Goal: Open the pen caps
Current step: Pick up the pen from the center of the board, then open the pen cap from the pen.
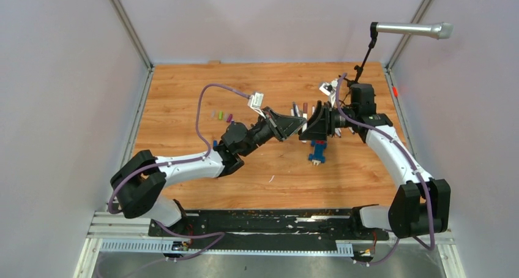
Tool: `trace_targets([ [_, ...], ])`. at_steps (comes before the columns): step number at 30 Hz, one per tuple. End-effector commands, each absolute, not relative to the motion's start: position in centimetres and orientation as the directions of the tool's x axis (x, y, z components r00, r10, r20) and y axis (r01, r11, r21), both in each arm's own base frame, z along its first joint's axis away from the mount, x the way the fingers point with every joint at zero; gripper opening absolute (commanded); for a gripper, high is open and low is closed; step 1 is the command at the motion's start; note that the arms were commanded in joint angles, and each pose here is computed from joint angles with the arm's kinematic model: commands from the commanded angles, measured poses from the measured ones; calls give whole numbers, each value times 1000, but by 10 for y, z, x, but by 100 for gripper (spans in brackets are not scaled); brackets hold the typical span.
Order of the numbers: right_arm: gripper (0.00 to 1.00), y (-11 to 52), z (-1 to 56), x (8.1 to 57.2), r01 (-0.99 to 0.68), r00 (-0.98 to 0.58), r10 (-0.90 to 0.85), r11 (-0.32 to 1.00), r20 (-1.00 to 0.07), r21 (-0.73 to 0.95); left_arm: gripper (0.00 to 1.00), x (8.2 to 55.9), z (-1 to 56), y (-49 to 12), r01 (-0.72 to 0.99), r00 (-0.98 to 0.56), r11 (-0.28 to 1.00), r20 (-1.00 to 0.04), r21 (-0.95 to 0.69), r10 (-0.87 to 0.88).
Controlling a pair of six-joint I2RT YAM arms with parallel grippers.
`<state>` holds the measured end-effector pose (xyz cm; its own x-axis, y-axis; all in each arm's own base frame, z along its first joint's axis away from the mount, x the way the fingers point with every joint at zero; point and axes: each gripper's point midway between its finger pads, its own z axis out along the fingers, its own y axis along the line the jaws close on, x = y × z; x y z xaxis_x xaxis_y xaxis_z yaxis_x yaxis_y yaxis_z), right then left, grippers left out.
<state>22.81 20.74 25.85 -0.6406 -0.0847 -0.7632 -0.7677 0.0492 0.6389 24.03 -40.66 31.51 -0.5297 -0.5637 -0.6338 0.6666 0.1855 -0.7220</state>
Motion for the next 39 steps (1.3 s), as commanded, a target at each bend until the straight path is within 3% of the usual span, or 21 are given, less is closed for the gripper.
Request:
trace_targets([
  [1,42,216,271,227,-755,-654,-79,4,-753,655,0,245,336,-408,673,-496,153,-596,-723,-632],
  [5,2,215,266,225,-746,-664,-76,6,-744,665,2,245,337,-406,676,-489,159,-599,-719,-634],
  [6,0,215,263,224,-748,-663,-75,11,-745,664,11,244,337,-406,676,-489,164,-603,-719,-630],
  [10,0,214,259,218,-764,-644,-70,22,-762,644,64,243,336,-403,666,-526,158,-609,-729,-594],
  [12,0,213,258,213,-774,-631,-74,5,-772,633,72,246,337,-402,656,-561,135,-599,-743,-572],
  [15,0,212,261,206,-781,-620,-80,-29,-781,623,73,249,341,-403,654,-599,84,-584,-751,-548],
  [21,0,212,261,204,-778,-622,-85,-50,-779,626,68,241,354,-418,689,-643,-19,-598,-725,-478],
  [29,0,212,259,204,-770,-632,-87,-48,-770,637,40,237,357,-428,700,-660,-78,-601,-710,-451],
  [34,0,212,254,203,-757,-646,-91,-54,-758,651,1,241,363,-425,723,-631,-81,-608,-686,-481],
  [39,0,211,235,192,-721,-676,-112,-102,-728,685,0,279,403,-392,792,-445,32,-613,-610,-653],
])
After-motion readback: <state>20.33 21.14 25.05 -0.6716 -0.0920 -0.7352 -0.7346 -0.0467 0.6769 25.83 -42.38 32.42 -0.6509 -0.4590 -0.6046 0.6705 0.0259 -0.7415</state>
